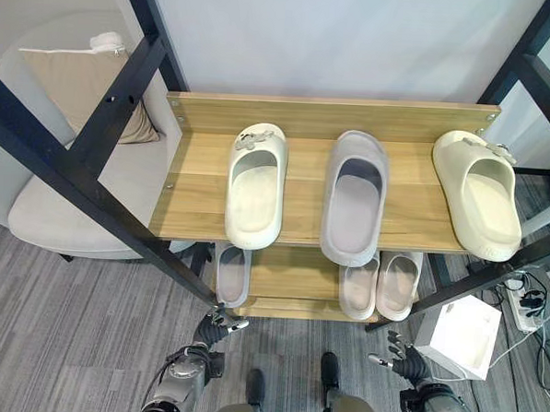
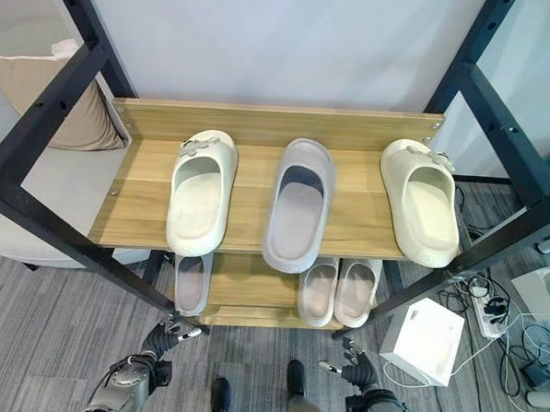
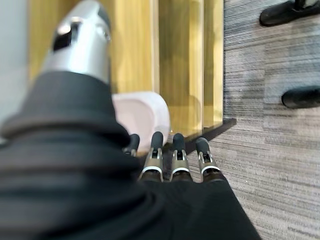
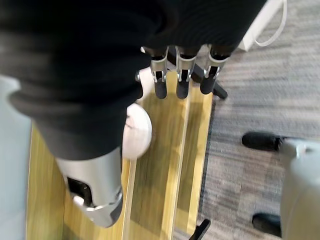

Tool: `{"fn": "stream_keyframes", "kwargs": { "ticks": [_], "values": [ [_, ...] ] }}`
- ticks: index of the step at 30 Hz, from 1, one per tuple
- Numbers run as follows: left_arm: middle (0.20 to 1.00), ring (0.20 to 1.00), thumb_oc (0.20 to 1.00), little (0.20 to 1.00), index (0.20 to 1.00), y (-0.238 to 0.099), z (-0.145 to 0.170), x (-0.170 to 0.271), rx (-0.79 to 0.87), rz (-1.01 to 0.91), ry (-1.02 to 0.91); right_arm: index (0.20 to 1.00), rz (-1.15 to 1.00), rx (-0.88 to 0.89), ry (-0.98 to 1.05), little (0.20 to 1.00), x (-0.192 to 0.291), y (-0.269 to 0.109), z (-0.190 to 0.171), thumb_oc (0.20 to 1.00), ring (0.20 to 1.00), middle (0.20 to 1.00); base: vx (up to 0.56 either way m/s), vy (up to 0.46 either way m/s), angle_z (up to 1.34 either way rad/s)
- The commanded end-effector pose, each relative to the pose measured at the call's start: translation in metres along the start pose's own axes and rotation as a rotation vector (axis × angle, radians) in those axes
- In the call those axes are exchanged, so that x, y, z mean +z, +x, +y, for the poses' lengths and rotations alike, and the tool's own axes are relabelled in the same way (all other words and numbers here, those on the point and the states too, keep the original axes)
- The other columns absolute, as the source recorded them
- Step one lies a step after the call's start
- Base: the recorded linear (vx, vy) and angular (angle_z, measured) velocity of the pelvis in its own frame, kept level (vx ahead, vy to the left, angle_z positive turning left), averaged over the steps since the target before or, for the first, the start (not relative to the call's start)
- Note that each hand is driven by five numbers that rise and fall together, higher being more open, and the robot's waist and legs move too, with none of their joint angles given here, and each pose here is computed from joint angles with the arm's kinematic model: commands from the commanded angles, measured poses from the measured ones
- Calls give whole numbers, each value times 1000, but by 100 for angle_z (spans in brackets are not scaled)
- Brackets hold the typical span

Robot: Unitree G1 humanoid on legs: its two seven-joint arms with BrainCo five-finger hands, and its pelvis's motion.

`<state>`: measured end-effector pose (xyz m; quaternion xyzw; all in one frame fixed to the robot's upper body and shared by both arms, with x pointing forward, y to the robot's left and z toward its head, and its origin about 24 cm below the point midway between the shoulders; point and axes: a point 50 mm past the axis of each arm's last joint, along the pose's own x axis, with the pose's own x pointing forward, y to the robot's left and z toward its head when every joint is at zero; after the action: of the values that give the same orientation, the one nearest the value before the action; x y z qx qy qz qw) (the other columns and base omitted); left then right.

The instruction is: Arrange the slippers neatly on the shoe rack.

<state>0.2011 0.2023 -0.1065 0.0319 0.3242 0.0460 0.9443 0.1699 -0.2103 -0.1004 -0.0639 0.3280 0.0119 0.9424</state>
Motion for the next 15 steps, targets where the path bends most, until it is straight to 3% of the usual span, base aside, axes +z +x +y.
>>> {"fn": "stream_keyframes", "kwargs": {
  "ticks": [1,3,5,10,15],
  "values": [
    [1000,1000,1000,1000,1000,11,8,39,20,-136,53,1000,-253,62,-167,1000,63,7,5,1000,1000,1000,-153,13,-55],
    [1000,1000,1000,1000,1000,9,16,39,43,-142,58,1000,-394,84,-349,1000,89,-7,7,1000,1000,1000,-92,13,-38],
    [1000,1000,1000,1000,1000,7,29,31,101,-111,32,1000,-568,71,-509,1000,109,-45,-2,1000,1000,1000,4,-21,-29],
    [1000,1000,1000,1000,1000,4,26,14,113,-68,51,1000,-733,8,-764,1000,125,-114,-22,1000,1000,1000,15,-49,-19],
    [1000,1000,1000,1000,1000,0,15,11,85,-91,53,1000,-899,-150,-918,1000,153,-132,-30,1000,1000,1000,22,-20,-12]
  ]
}}
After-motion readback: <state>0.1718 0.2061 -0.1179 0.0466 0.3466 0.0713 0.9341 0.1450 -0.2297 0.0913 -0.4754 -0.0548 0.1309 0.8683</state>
